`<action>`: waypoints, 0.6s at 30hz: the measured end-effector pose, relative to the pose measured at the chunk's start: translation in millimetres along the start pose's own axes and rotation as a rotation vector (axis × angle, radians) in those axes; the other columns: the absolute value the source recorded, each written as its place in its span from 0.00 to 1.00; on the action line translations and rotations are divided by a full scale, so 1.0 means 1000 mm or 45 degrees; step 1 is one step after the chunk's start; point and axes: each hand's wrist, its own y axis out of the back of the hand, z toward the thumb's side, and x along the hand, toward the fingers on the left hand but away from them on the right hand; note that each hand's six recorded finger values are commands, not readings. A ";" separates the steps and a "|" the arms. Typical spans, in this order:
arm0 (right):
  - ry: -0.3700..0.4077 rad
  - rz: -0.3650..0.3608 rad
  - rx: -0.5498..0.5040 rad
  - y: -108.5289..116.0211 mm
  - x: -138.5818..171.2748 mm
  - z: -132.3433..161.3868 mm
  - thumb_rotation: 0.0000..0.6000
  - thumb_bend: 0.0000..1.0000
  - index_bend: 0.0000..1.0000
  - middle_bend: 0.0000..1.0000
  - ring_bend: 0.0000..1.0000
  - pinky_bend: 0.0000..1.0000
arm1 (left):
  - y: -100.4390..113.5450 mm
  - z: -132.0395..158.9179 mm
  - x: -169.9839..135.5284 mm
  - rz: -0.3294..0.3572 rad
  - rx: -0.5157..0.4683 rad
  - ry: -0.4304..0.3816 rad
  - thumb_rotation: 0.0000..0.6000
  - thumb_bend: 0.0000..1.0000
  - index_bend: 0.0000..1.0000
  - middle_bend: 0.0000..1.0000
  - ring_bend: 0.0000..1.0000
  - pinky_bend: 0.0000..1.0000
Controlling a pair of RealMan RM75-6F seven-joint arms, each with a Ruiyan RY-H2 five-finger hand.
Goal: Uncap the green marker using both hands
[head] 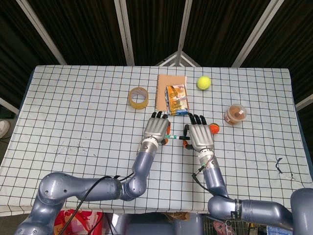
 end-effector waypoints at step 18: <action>-0.011 -0.003 -0.008 0.000 -0.001 -0.002 1.00 0.36 0.65 0.09 0.09 0.04 | -0.002 0.004 -0.001 -0.004 -0.007 -0.016 1.00 0.52 0.63 0.14 0.00 0.00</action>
